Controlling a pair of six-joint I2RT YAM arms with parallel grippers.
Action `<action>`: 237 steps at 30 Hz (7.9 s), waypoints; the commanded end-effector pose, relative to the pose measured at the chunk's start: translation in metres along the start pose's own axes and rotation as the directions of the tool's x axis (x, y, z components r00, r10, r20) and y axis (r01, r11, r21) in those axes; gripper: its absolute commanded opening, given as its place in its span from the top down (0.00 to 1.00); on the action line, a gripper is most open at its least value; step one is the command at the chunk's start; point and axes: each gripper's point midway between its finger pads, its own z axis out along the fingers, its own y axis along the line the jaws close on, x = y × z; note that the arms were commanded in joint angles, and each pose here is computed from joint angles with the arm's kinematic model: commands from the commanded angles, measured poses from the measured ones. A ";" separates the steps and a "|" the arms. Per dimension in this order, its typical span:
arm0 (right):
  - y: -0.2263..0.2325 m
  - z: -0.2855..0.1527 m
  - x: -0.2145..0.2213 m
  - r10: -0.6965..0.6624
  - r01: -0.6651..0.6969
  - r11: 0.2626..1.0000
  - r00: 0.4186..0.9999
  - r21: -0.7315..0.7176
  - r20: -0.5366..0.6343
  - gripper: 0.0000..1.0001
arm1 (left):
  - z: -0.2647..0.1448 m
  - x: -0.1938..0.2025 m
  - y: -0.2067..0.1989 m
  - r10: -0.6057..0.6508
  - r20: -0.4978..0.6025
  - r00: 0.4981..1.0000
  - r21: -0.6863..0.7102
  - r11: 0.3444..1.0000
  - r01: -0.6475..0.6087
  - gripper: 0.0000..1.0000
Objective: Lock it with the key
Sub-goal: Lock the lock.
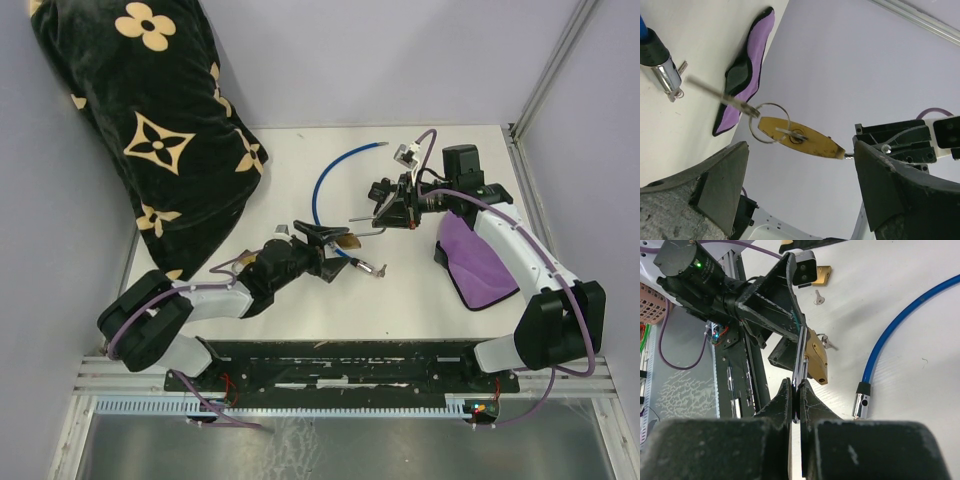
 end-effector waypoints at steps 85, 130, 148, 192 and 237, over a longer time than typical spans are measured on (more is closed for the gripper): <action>-0.046 0.016 -0.013 0.663 -0.645 0.748 0.724 -0.156 0.189 0.98 | -0.021 0.021 -0.065 0.465 0.330 -0.822 0.000 -0.870 -0.492 0.01; -0.021 -0.026 -0.020 0.363 -0.367 0.930 0.923 0.009 0.130 0.33 | 0.033 -0.012 -0.070 0.607 0.197 -0.770 0.157 -0.795 -0.586 0.97; 0.052 -0.034 -0.005 -0.976 0.945 0.146 0.186 -0.293 0.112 0.04 | -0.001 0.039 -0.058 0.786 0.199 -0.585 0.655 -0.551 -0.518 0.97; 0.039 0.010 0.014 -0.882 0.825 0.465 0.402 -0.320 -0.245 0.98 | -0.042 0.060 -0.114 0.896 0.291 -0.335 0.524 -0.443 -0.727 0.14; 0.067 -0.025 -0.066 -0.312 0.312 0.950 0.950 -0.022 0.001 0.98 | -0.132 0.014 -0.098 0.830 0.359 0.427 0.411 0.270 -0.871 0.04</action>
